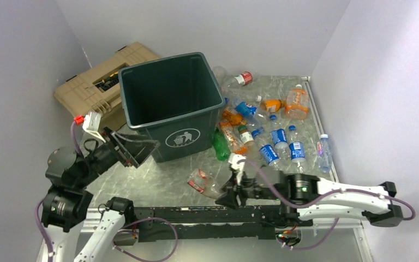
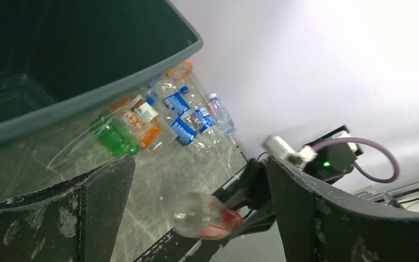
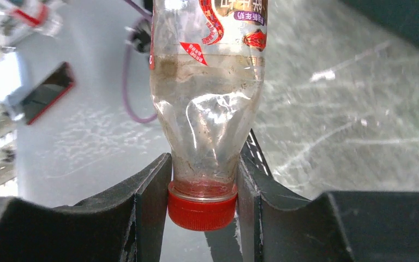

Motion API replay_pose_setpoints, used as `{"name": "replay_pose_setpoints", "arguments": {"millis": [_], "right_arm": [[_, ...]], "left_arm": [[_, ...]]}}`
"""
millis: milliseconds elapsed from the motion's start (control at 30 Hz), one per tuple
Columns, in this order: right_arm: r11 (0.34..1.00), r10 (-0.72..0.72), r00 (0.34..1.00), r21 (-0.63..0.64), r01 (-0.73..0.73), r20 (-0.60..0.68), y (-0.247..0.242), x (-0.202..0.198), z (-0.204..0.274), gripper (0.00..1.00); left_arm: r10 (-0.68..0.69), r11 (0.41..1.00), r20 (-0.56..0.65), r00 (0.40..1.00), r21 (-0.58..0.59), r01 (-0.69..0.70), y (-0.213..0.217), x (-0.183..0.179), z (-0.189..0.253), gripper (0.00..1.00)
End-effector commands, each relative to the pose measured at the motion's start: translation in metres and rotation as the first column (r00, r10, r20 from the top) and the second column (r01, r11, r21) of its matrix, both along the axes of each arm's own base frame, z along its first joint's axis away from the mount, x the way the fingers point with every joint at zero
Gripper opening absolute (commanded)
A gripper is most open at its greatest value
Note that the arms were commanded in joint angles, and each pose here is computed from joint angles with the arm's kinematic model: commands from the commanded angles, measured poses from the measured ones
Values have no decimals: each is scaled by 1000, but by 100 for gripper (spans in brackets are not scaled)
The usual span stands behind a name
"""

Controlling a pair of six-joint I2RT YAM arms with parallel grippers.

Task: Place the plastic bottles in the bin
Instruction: Pick up the plastic bottle at the center of the board.

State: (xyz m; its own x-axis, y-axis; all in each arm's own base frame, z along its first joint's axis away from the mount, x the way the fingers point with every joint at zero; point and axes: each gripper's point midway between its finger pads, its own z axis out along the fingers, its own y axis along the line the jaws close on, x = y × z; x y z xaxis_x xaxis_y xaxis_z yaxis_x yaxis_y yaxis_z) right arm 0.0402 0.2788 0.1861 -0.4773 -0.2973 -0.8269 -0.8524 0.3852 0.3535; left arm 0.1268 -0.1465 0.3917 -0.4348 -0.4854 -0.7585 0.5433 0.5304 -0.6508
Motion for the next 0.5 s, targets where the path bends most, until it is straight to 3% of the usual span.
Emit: {"name": "replay_pose_setpoints", "arguments": {"millis": [0,67,200,467], "right_arm": [[972,138,982,175,-159,126,-25,-20,74,0],[962,71,980,247,-117,187,-31,-8,101,0],[937,-201,950,328,115,239,-41,37,131,0],[901,-300,916,396,180,266,-24,57,155,0]], "left_arm": [[-76,994,85,993,-74,82,-13,5,44,97],[-115,988,87,990,-97,123,-20,9,52,98],[-199,963,147,969,-154,222,-31,9,77,99],[-276,945,166,947,-133,299,-40,10,93,100]]}}
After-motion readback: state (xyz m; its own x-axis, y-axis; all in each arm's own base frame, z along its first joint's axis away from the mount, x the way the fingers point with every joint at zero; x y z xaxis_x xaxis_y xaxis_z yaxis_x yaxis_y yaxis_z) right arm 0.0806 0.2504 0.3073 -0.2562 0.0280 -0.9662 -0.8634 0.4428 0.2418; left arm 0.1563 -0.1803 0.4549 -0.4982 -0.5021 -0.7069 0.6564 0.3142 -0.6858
